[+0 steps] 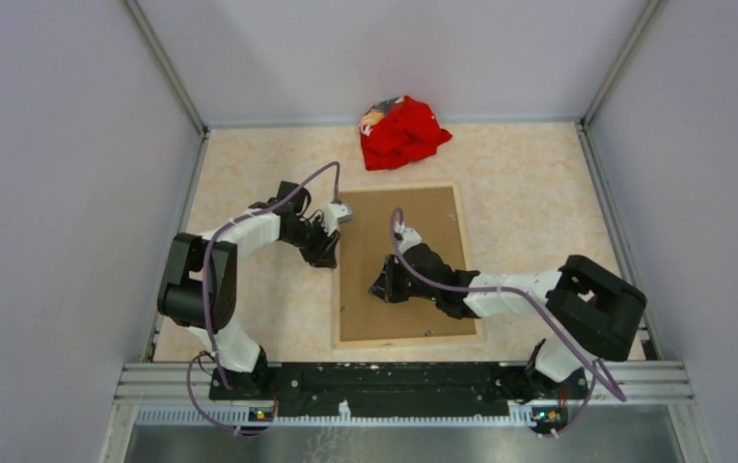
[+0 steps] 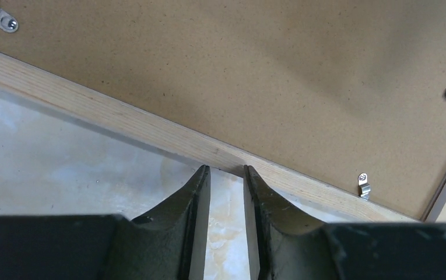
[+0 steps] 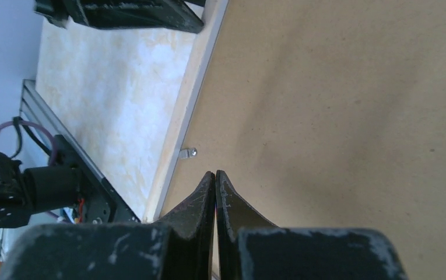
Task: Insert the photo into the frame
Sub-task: Turn over the photo frame item on the photo frame, then install the photo frame at the center of the board.
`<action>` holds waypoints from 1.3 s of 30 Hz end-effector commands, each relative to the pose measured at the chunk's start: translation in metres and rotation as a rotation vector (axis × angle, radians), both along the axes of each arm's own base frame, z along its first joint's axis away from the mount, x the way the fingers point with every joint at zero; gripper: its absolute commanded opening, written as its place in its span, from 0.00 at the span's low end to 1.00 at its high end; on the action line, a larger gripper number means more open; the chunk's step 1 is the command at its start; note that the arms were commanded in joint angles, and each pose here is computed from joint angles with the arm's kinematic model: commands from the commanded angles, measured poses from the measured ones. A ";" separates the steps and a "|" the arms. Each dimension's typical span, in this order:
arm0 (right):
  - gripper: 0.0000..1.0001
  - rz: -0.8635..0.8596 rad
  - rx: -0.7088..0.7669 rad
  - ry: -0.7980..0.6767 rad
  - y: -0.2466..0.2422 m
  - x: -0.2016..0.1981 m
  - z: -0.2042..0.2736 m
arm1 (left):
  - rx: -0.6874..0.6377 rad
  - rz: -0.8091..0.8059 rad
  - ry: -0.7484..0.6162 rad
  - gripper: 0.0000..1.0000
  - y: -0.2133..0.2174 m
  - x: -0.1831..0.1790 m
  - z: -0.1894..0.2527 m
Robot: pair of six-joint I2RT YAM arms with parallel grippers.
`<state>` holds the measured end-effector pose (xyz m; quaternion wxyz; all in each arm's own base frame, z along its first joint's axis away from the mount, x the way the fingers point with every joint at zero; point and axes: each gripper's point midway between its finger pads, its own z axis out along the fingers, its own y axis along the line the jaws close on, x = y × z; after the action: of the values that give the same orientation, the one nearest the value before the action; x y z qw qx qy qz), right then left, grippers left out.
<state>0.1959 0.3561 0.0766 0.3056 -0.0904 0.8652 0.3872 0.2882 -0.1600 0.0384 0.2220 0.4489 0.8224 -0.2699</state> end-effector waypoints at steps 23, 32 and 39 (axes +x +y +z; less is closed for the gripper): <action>0.00 0.167 -0.003 -0.076 0.070 -0.034 -0.012 | -0.013 0.001 0.034 0.10 -0.003 0.004 -0.005; 0.00 0.173 -0.029 -0.067 0.072 -0.036 -0.025 | -0.007 0.005 0.040 0.08 -0.002 0.003 -0.004; 0.00 0.170 -0.038 -0.065 0.074 -0.034 -0.030 | -0.005 0.008 0.040 0.07 -0.002 0.003 -0.003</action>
<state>0.1558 0.4138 0.0325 0.2766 -0.1776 0.8655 0.3779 0.2874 -0.1590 0.0376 0.2073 0.4361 0.8288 -0.2828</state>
